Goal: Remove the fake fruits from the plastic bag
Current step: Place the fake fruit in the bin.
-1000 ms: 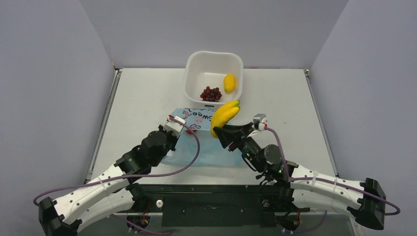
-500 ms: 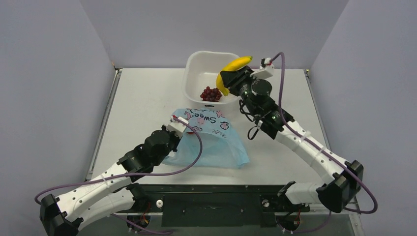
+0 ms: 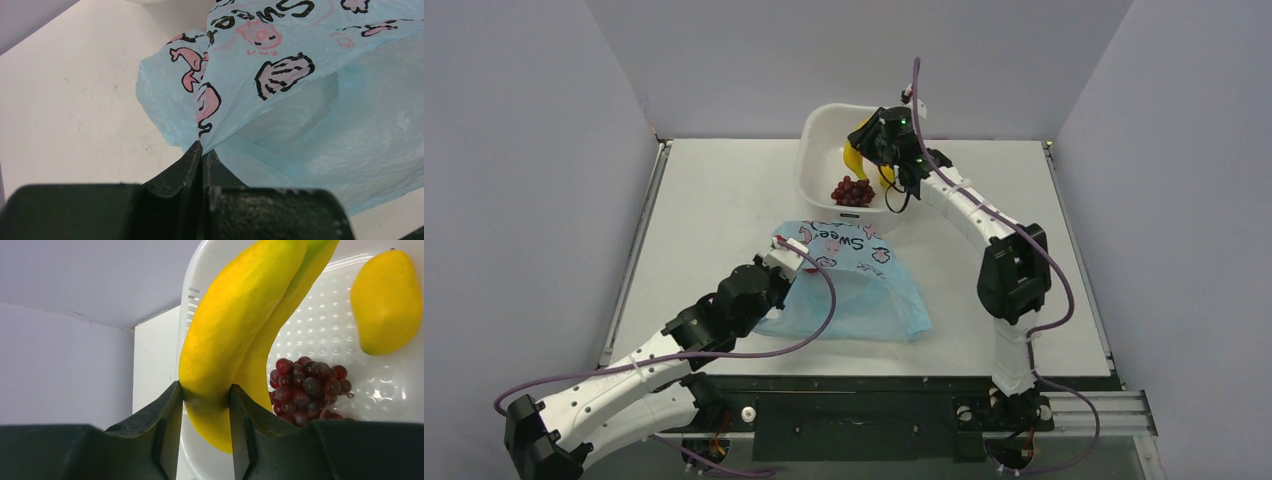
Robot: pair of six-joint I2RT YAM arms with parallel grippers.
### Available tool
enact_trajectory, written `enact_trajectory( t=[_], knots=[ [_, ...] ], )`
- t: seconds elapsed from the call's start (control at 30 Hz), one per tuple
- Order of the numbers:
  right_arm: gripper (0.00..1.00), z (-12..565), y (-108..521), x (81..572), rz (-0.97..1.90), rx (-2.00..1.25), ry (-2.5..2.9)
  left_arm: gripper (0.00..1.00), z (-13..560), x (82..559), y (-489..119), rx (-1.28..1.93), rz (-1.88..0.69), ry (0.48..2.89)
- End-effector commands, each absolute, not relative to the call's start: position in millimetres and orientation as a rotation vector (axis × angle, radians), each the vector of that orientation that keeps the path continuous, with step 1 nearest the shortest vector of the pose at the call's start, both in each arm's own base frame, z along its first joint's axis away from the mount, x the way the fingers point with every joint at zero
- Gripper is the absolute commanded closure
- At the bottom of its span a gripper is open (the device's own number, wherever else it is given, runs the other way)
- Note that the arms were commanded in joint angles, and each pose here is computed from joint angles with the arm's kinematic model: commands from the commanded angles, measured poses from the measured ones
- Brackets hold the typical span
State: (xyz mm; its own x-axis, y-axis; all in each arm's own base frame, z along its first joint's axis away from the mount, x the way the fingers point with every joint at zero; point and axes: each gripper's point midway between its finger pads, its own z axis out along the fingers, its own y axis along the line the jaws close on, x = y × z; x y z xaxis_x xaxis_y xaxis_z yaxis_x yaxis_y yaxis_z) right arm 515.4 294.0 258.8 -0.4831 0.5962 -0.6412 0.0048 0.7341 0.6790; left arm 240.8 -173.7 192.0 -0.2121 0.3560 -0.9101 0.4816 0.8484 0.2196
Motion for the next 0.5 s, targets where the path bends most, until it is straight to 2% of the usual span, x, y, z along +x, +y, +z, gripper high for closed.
enact_trajectory(
  t=[0.0, 0.17, 0.47],
  knots=[
    [1.0, 249, 324, 537, 0.836, 0.443, 2.012, 1.0, 211, 245, -180, 0.609, -0.164, 1.769],
    [1.0, 221, 343, 560, 0.774, 0.365, 2.043, 1.0, 213, 244, -181, 0.611, -0.173, 1.766],
    [0.85, 168, 351, 582, 0.632, 0.303, 2.078, 1.0, 219, 243, -181, 0.602, -0.19, 1.748]
  ],
)
